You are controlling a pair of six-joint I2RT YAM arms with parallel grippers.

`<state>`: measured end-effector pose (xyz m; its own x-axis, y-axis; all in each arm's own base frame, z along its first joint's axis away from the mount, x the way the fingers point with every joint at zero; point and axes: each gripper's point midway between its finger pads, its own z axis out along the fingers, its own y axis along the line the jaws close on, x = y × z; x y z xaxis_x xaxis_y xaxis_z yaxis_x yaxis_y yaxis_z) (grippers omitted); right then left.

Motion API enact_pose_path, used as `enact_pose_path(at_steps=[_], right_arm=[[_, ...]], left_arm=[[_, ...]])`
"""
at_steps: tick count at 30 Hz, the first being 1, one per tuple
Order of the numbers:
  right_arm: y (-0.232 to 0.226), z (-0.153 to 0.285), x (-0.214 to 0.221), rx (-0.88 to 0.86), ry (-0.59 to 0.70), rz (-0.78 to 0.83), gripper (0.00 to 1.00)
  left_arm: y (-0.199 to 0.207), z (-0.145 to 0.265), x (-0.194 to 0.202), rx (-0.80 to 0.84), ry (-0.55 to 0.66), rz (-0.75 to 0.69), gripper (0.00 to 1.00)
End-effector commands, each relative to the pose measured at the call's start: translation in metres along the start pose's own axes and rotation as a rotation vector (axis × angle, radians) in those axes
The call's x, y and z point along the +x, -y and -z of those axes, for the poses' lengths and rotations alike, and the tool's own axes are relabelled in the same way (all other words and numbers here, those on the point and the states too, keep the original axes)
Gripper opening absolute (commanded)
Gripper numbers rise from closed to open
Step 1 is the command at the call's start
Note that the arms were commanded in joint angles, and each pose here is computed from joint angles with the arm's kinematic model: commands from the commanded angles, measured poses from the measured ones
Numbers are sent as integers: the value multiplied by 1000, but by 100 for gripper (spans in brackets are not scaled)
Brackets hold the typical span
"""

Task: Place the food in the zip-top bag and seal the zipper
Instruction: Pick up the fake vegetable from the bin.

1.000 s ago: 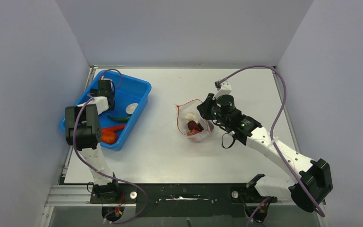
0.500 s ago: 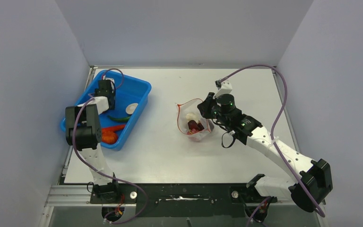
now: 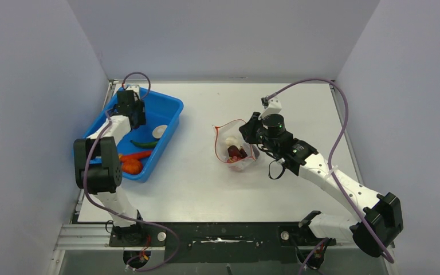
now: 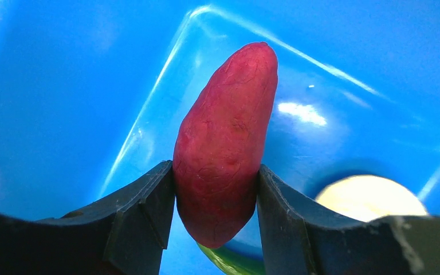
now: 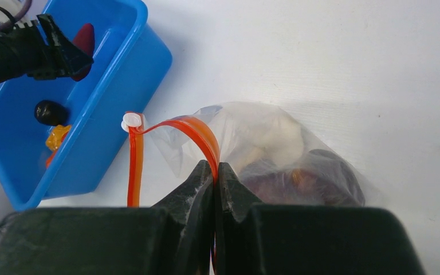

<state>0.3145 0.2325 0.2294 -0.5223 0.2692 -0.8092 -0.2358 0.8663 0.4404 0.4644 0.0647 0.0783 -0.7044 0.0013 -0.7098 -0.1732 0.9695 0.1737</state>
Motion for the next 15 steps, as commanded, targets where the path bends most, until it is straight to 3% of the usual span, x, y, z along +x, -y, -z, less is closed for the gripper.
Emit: enact_pose_path(at_steps=[1, 15], right_arm=[[-12, 6, -22, -50, 81, -37, 0], [-12, 13, -29, -38, 90, -29, 0]], left_arm=[[22, 33, -28, 146, 87, 125, 37], [70, 119, -53, 527, 213, 292, 36]])
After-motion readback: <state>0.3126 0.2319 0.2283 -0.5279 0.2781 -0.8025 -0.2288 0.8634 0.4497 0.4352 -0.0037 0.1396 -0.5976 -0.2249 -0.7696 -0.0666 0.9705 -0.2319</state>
